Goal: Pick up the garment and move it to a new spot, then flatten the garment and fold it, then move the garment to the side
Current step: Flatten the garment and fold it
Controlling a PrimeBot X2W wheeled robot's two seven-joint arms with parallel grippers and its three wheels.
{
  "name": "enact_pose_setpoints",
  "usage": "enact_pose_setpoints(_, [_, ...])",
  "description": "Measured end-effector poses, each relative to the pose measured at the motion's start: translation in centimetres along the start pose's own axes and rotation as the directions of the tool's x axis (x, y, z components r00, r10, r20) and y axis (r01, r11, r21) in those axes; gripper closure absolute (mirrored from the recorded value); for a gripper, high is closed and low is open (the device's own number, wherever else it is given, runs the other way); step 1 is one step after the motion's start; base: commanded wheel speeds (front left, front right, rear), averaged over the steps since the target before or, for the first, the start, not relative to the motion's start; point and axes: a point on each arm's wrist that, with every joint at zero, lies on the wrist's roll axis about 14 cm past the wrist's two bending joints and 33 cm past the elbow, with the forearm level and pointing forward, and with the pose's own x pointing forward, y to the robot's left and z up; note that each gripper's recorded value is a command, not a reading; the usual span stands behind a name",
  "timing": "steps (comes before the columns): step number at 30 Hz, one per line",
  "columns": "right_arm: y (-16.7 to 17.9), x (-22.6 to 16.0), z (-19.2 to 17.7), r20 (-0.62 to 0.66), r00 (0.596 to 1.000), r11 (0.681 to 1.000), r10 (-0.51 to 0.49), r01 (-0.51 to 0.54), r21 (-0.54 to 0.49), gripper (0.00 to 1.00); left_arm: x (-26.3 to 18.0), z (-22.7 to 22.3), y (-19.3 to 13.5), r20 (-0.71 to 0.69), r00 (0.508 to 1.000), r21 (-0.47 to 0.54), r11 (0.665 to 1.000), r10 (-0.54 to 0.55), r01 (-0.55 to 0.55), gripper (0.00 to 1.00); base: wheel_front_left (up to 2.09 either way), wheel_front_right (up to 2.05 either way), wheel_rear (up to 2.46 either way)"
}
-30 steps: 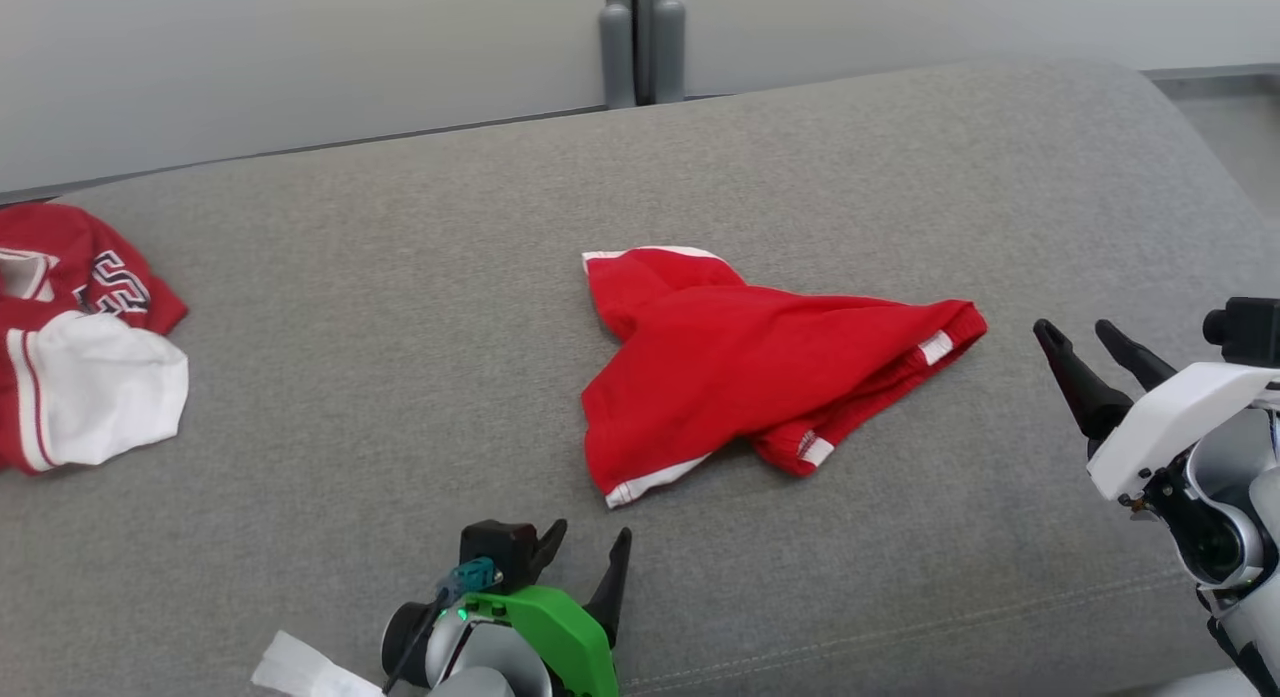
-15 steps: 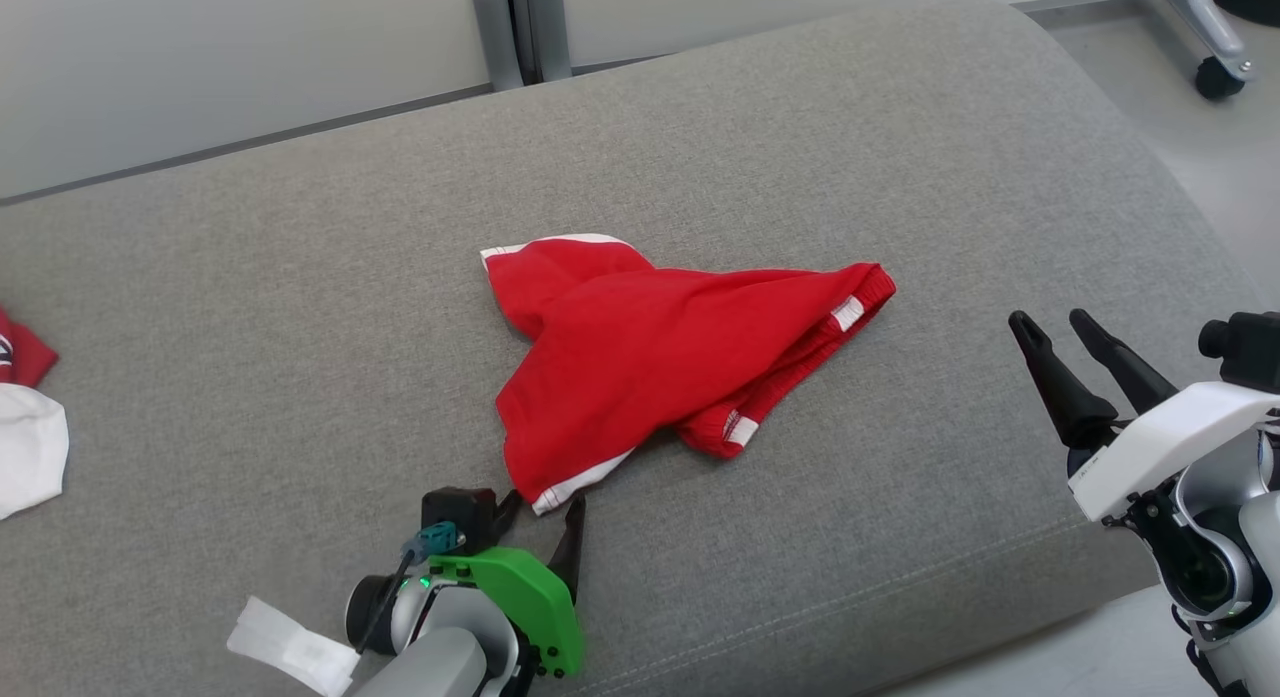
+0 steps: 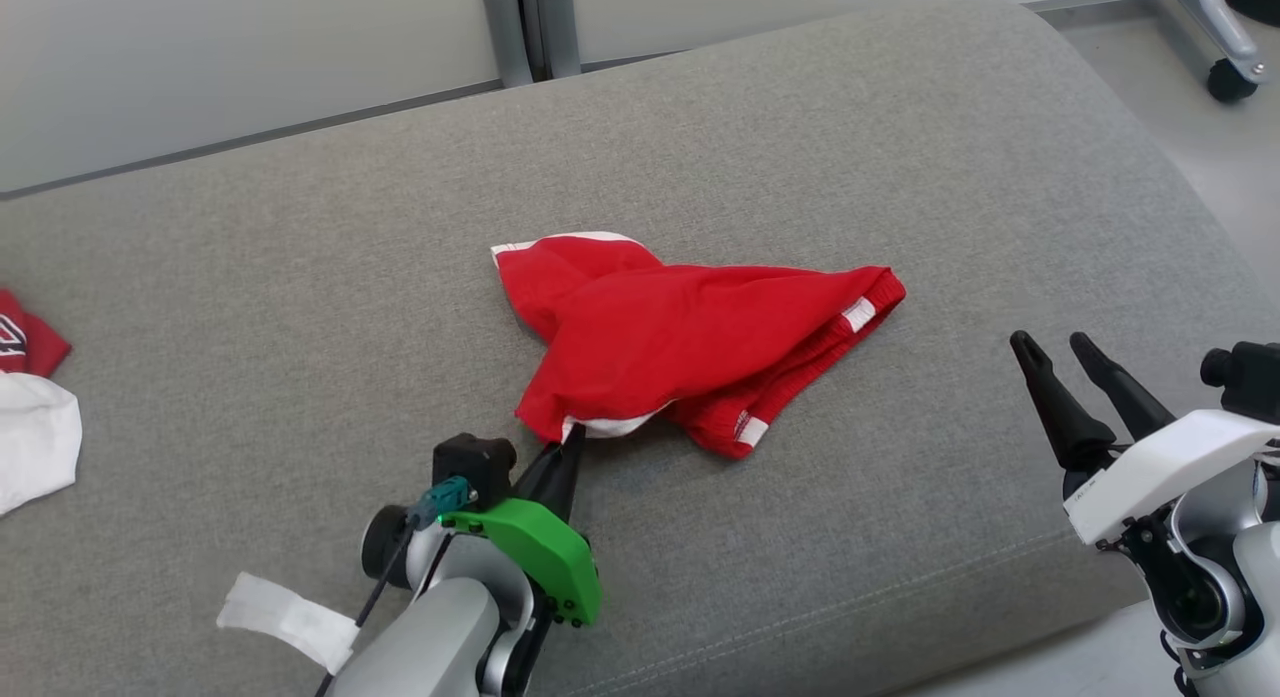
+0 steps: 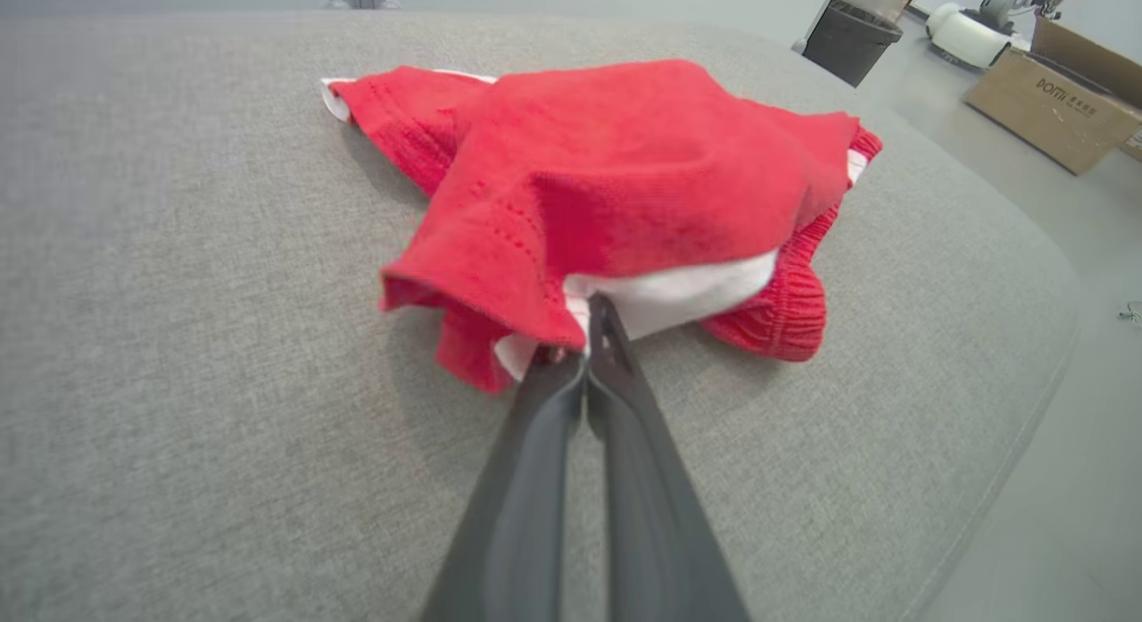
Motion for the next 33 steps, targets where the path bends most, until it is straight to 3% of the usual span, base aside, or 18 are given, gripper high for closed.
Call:
enact_pose_setpoints(16, [2.9,2.0,-3.1,-0.084,0.994,0.998,0.068,-0.068,0.008,0.00,-3.3,10.5,2.5,0.238,0.970,0.035,0.998,0.048,-0.058,1.00,0.00,0.00,0.00])
enact_pose_setpoints(21, [3.8,2.8,-3.9,-0.107,0.990,0.996,0.092,-0.091,0.011,0.00,-4.6,11.1,3.8,0.224,0.970,0.035,0.994,0.097,-0.107,1.00,0.00,0.00,0.00])
enact_pose_setpoints(26, [4.0,3.0,-4.1,-0.112,0.989,0.995,0.101,-0.099,0.017,0.00,-5.8,11.1,4.7,0.173,0.974,-0.028,0.989,0.145,-0.142,1.00,0.00,0.00,0.00])
enact_pose_setpoints(33, [4.5,3.4,-4.0,-0.111,0.987,0.993,0.119,-0.117,0.023,0.00,-6.1,8.3,9.7,0.008,0.966,-0.042,0.965,0.260,-0.259,1.00,0.00,0.00,0.00])
